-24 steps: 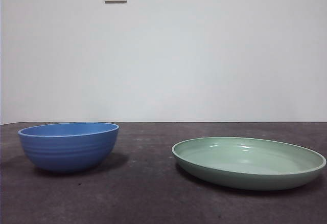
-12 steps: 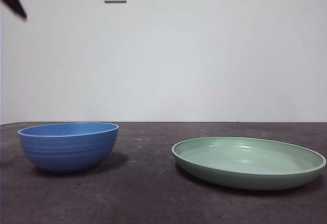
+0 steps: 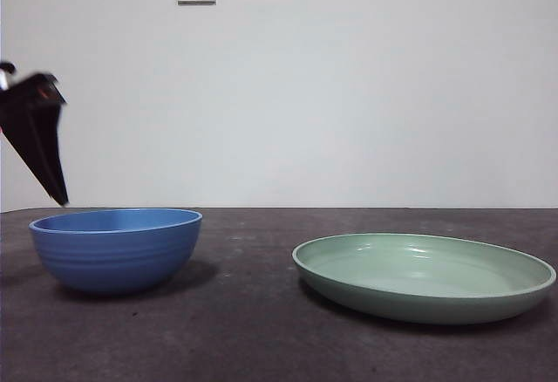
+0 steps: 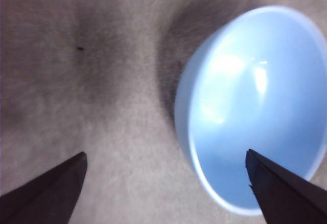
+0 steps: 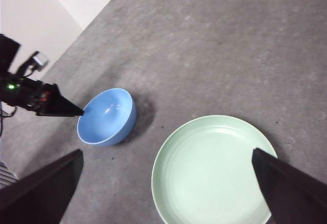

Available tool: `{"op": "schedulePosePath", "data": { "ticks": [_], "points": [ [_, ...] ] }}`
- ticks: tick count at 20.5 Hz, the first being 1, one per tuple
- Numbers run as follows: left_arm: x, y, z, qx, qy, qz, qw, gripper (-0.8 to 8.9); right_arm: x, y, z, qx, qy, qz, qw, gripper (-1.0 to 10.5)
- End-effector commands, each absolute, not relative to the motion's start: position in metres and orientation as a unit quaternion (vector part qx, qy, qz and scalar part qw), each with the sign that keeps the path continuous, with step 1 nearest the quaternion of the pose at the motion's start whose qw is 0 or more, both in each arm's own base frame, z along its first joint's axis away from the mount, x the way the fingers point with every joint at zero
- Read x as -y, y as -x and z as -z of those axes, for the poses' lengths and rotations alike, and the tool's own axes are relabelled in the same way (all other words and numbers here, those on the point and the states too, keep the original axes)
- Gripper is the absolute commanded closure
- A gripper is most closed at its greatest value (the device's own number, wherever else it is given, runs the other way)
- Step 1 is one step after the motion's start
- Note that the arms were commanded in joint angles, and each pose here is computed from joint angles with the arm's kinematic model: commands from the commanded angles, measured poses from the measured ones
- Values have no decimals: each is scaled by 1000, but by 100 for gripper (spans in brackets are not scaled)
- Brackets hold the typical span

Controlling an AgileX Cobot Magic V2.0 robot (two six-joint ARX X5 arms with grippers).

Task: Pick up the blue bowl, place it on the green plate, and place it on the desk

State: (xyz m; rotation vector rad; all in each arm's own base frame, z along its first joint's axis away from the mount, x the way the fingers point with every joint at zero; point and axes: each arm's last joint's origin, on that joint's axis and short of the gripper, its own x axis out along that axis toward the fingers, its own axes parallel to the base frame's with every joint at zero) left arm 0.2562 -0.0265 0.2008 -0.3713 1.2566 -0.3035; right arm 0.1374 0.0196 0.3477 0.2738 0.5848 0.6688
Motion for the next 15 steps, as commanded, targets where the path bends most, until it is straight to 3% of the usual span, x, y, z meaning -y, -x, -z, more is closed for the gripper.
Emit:
{"op": "schedulePosePath", "data": {
  "ticks": [1, 6, 9, 15],
  "points": [
    [34, -271, -200, -581, 149, 147, 787, 313, -20, -139, -352, -276, -128, -326, 895, 354],
    [51, -279, -202, -577, 105, 137, 798, 342, -20, -139, -352, -276, -128, -326, 895, 354],
    [59, -279, -204, -576, 93, 145, 799, 512, -20, -139, -352, -276, -128, -326, 895, 355],
    [66, -279, -202, -582, 90, 150, 794, 748, -20, -139, -352, -276, -128, -326, 895, 355]
  ]
}}
